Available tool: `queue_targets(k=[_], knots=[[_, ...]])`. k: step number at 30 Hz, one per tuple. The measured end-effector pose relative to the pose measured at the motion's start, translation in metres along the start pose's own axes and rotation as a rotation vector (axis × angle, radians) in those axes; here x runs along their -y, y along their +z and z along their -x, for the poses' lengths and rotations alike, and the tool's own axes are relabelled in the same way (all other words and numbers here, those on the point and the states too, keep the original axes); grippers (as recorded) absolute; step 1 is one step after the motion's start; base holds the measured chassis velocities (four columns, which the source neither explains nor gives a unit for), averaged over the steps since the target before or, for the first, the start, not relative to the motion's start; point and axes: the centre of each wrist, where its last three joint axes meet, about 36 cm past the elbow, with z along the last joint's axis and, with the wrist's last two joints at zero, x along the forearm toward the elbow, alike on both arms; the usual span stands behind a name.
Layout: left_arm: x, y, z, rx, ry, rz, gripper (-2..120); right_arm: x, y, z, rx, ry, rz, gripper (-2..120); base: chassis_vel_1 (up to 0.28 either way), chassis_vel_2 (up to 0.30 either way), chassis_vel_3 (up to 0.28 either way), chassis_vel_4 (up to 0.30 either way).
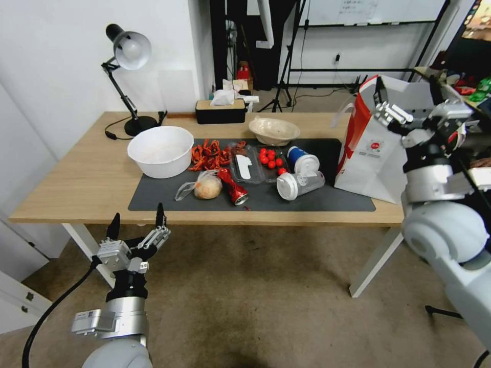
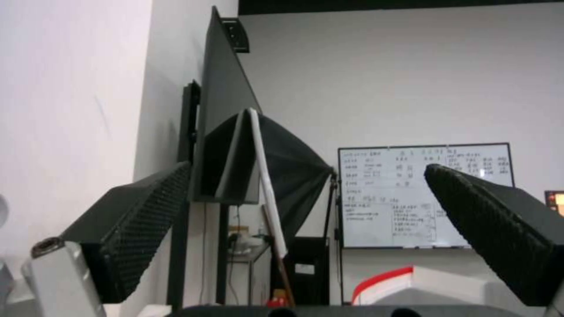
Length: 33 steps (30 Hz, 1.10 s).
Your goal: Pick up the food delivery bag from the floor and place it on the table.
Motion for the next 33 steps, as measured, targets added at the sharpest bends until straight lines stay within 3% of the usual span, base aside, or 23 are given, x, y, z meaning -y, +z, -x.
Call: queue_targets(k=[10,19,33], knots=[[0.0,-0.002,0.001,0.008,0.019,0.0,100,-0.039,-0.024,-0.053,-0.024,-0.032,0.072,100,0.0,0.0,0.0,0.0],[0.001,-0.002,0.001,0.008,0.037,-0.005,100,-0.061,-0.013,-0.095,-0.091,0.002,0.044,100,0.0,0.0,0.0,0.0],[0.001,-0.001,0.002,0.005,0.06,0.009,100,-0.078,-0.007,-0.138,-0.191,0.087,0.006,100,0.0,0.0,0.0,0.0]])
